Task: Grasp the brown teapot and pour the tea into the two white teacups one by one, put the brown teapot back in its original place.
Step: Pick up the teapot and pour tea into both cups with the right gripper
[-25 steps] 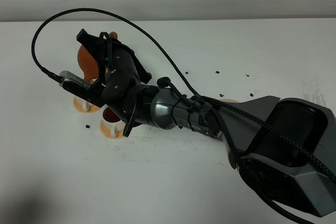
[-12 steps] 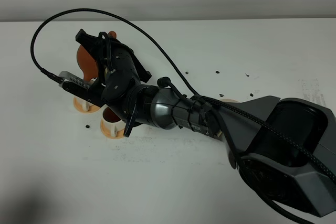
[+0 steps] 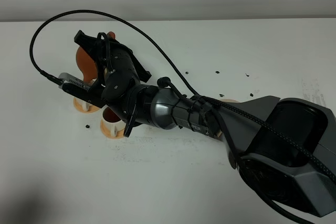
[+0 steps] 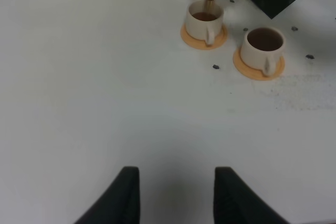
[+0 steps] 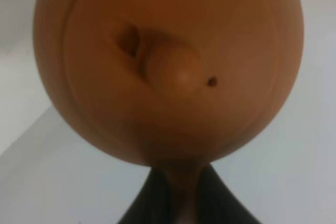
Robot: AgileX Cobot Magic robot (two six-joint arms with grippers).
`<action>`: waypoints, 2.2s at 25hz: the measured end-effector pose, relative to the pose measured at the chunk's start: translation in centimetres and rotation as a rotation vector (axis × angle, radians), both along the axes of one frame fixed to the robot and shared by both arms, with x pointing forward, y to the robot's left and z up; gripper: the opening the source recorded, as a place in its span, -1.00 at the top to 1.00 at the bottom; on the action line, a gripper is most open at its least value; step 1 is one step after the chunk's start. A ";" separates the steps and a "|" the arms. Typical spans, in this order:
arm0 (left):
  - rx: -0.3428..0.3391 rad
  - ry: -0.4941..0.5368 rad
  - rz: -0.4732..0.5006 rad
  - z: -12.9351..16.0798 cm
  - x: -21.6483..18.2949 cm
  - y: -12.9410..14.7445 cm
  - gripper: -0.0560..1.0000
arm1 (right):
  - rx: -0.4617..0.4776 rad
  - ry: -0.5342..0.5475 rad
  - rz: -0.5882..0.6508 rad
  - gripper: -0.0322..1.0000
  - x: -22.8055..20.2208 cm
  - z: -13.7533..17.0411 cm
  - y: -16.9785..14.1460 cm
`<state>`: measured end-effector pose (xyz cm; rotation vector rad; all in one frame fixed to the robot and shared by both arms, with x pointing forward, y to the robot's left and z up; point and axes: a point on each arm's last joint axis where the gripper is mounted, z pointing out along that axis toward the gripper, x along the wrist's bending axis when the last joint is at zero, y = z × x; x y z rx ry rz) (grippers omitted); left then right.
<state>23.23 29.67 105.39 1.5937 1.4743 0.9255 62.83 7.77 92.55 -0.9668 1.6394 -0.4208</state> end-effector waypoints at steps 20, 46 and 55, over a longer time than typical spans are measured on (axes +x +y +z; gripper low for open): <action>0.000 0.000 0.000 0.0 0.0 0.0 0.20 | -0.045 -0.011 0.015 0.71 0.0 0.0 0.0; 0.000 0.000 0.000 0.0 0.0 0.0 0.20 | -0.076 -0.018 0.025 0.71 0.0 0.0 0.0; 0.000 0.000 0.000 0.0 0.0 0.0 0.20 | -0.094 -0.022 0.031 0.71 0.0 0.0 0.0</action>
